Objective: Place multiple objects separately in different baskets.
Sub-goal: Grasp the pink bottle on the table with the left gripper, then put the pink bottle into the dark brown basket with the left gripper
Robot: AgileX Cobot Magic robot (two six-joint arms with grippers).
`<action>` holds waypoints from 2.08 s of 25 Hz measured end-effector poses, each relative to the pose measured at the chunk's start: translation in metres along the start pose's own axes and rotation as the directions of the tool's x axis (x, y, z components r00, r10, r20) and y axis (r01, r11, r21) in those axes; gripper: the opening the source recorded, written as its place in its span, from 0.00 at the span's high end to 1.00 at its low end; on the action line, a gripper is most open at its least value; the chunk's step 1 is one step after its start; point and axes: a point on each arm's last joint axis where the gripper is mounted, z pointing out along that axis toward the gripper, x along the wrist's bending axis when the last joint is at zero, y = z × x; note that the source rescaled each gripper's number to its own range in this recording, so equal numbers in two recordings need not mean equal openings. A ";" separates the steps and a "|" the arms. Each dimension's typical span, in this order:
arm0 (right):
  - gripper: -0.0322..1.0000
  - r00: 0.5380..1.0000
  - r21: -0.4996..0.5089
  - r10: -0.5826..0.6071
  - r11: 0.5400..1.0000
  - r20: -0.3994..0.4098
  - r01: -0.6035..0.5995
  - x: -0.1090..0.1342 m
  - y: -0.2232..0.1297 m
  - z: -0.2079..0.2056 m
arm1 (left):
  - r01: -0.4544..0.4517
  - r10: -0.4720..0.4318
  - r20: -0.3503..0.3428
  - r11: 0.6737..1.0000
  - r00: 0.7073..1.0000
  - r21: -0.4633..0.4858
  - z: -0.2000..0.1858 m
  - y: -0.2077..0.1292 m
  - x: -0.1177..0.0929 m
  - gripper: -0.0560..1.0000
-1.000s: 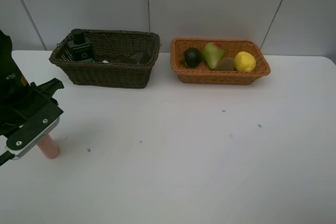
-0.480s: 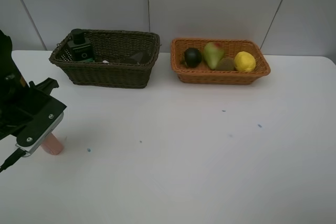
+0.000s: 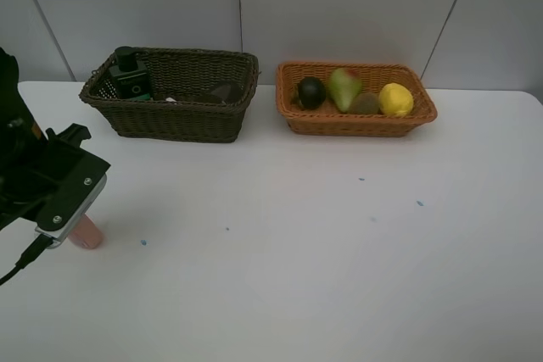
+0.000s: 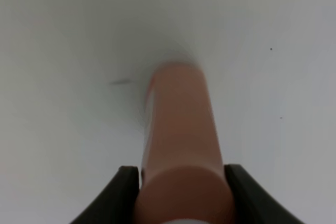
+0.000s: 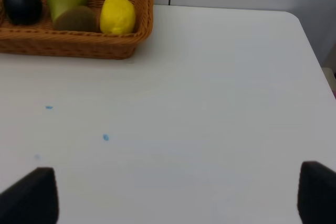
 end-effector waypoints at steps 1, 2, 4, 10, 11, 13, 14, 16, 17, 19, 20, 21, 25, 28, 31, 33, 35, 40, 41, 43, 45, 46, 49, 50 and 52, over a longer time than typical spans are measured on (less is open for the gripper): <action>0.00 1.000 0.000 0.000 1.000 0.000 0.000 0.000 0.000 0.000 | 0.028 -0.028 -0.017 1.000 0.999 -0.006 -0.004 0.000 0.003 0.53; 0.00 1.000 0.000 0.000 1.000 0.000 0.000 0.000 0.000 0.000 | 0.053 -0.054 -0.036 0.998 0.998 -0.013 -0.008 0.000 0.006 0.53; 0.00 1.000 0.000 0.000 1.000 0.000 0.000 0.000 0.000 0.000 | 0.129 -0.132 -0.093 0.991 0.987 -0.038 -0.022 0.000 0.016 0.53; 0.00 1.000 0.000 0.000 1.000 0.000 0.000 0.000 0.000 0.000 | 0.339 -0.355 -0.158 0.933 0.921 -0.121 -0.057 0.000 0.043 0.53; 0.00 1.000 0.000 0.000 1.000 0.000 0.000 0.000 0.000 0.000 | 0.371 -0.390 -0.164 0.918 0.906 -0.139 -0.062 0.000 0.047 0.53; 0.00 1.000 0.000 0.000 1.000 0.000 0.000 0.000 0.000 0.000 | 0.425 -0.457 -0.186 0.885 0.870 -0.191 -0.075 0.001 0.057 0.53; 0.00 1.000 0.000 0.000 1.000 0.000 0.000 0.000 0.000 0.000 | 0.453 -0.495 -0.196 0.863 0.846 -0.224 -0.083 0.001 0.063 0.53; 0.00 1.000 0.000 0.000 1.000 0.000 0.000 0.000 0.000 0.000 | 0.498 -0.564 -0.209 0.815 0.799 -0.297 -0.098 0.003 0.074 0.53; 0.00 1.000 0.000 0.000 1.000 0.000 0.000 0.000 0.000 0.000 | 0.517 -0.596 -0.216 0.790 0.773 -0.329 -0.106 0.003 0.079 0.53; 0.00 1.000 0.000 0.000 1.000 0.000 0.000 0.000 0.000 0.000 | 0.537 -0.637 -0.229 0.755 0.736 -0.376 -0.119 0.003 0.086 0.53; 0.00 1.000 0.000 0.000 1.000 0.000 0.000 0.000 0.000 0.000 | 0.544 -0.654 -0.233 0.740 0.720 -0.395 -0.125 0.003 0.091 0.53; 0.00 1.000 0.000 0.000 1.000 0.000 0.000 0.000 0.000 0.000 | 0.549 -0.668 -0.240 0.727 0.705 -0.411 -0.130 0.002 0.095 0.53; 0.00 1.000 0.000 0.000 1.000 0.000 0.000 0.000 0.000 0.000 | 0.577 -0.714 -0.239 0.683 0.658 -0.448 -0.138 0.002 0.118 0.53; 0.00 1.000 0.000 0.000 1.000 0.000 0.000 0.000 0.000 0.000 | 0.610 -0.739 -0.209 0.655 0.641 -0.446 -0.127 0.003 0.140 0.53; 0.00 1.000 0.000 0.000 1.000 0.000 0.000 0.000 0.000 0.000 | 0.651 -0.771 -0.171 0.616 0.613 -0.442 -0.113 0.005 0.164 0.53; 0.00 1.000 0.000 0.000 1.000 0.000 0.000 0.000 0.000 0.000 | 0.676 -0.790 -0.150 0.591 0.594 -0.440 -0.103 0.007 0.178 0.53; 0.00 1.000 0.000 0.000 1.000 0.000 0.000 0.000 0.000 0.000 | 0.699 -0.809 -0.129 0.565 0.573 -0.438 -0.091 0.008 0.193 0.53; 0.00 1.000 0.000 0.000 1.000 0.000 0.000 0.000 0.000 0.000 | 0.746 -0.858 -0.092 0.488 0.505 -0.453 -0.072 0.011 0.220 0.53; 0.00 1.000 0.000 0.000 1.000 0.000 0.000 0.000 0.000 0.000 | 0.752 -0.863 -0.086 0.479 0.498 -0.453 -0.069 0.011 0.224 0.53; 0.00 1.000 0.000 0.000 1.000 0.000 0.000 0.000 0.000 0.000 | 0.766 -0.874 -0.073 0.458 0.480 -0.451 -0.060 0.012 0.230 0.53; 0.00 1.000 0.000 0.000 1.000 0.000 0.000 0.000 0.000 0.000 | 0.779 -0.881 -0.060 0.444 0.469 -0.443 -0.050 0.014 0.234 0.53; 0.00 1.000 0.000 0.000 1.000 0.000 0.000 0.000 0.000 0.000 | 0.784 -0.884 -0.054 0.440 0.465 -0.437 -0.044 0.014 0.236 0.53; 0.00 1.000 0.000 0.000 1.000 0.000 0.000 0.000 0.000 0.000 | 0.816 -0.903 -0.023 0.397 0.428 -0.420 -0.028 0.016 0.238 0.53; 0.00 1.000 0.000 0.000 1.000 0.000 0.000 0.000 0.000 0.000 | 0.828 -0.912 -0.011 0.378 0.411 -0.414 -0.023 0.016 0.239 0.53; 0.00 1.000 0.000 0.000 1.000 0.000 0.000 0.000 0.000 0.000 | 0.853 -0.929 0.014 0.333 0.369 -0.402 -0.017 0.017 0.239 0.53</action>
